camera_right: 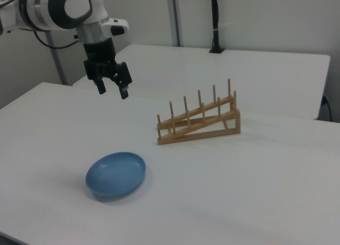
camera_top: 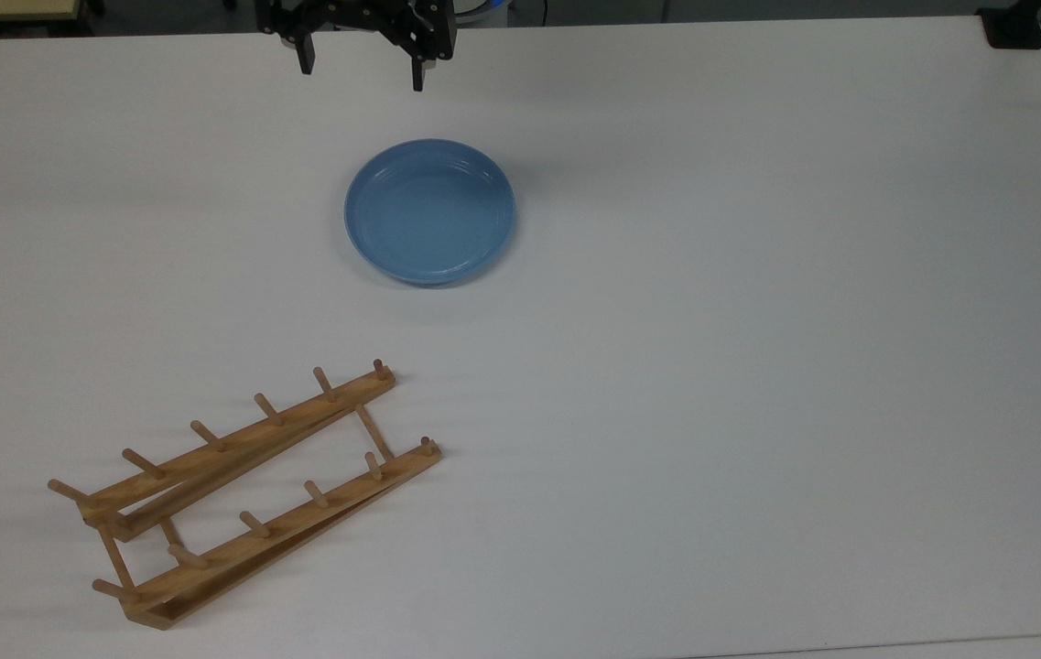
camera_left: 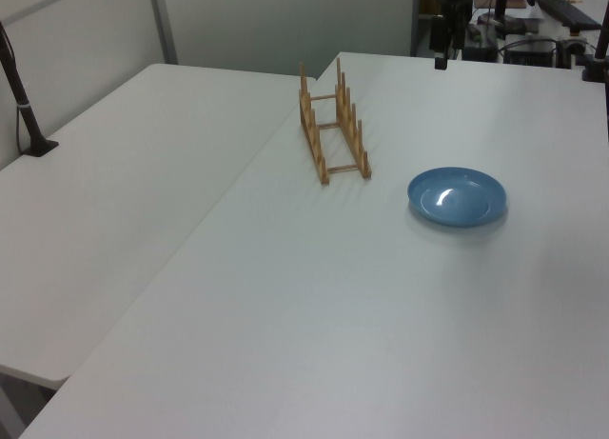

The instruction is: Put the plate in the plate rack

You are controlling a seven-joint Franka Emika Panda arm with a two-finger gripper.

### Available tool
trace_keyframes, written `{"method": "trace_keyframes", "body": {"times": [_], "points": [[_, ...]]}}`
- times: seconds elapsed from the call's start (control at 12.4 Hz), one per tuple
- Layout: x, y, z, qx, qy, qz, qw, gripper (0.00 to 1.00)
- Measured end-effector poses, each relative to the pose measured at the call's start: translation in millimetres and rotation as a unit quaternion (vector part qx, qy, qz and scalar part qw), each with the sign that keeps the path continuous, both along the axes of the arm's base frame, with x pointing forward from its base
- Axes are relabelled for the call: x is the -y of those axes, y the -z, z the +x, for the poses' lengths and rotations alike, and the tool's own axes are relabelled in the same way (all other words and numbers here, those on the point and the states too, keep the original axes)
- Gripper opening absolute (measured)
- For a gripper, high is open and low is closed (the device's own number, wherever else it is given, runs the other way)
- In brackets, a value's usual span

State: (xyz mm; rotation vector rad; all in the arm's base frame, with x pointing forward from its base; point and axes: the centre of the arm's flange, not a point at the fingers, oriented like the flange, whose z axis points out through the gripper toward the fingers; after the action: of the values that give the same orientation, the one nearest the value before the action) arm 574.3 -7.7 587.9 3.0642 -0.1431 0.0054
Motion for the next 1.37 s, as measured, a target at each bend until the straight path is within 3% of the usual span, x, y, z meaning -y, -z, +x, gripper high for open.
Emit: {"method": "trace_keyframes", "body": {"times": [0.56, 0.89, 1.05, 1.21, 1.37], "points": [[1, 2, 0, -0.003, -0.002, 0.0, 1.0, 1.0], [23, 31, 2, -0.031, -0.064, 0.002, 0.9974, 1.0], [51, 73, 8, -0.036, -0.136, 0.005, 0.99, 1.0], [78, 123, 6, -0.056, -0.214, 0.007, 0.9752, 0.97], [87, 159, 4, -0.084, -0.253, 0.0, 0.9639, 0.94]]}}
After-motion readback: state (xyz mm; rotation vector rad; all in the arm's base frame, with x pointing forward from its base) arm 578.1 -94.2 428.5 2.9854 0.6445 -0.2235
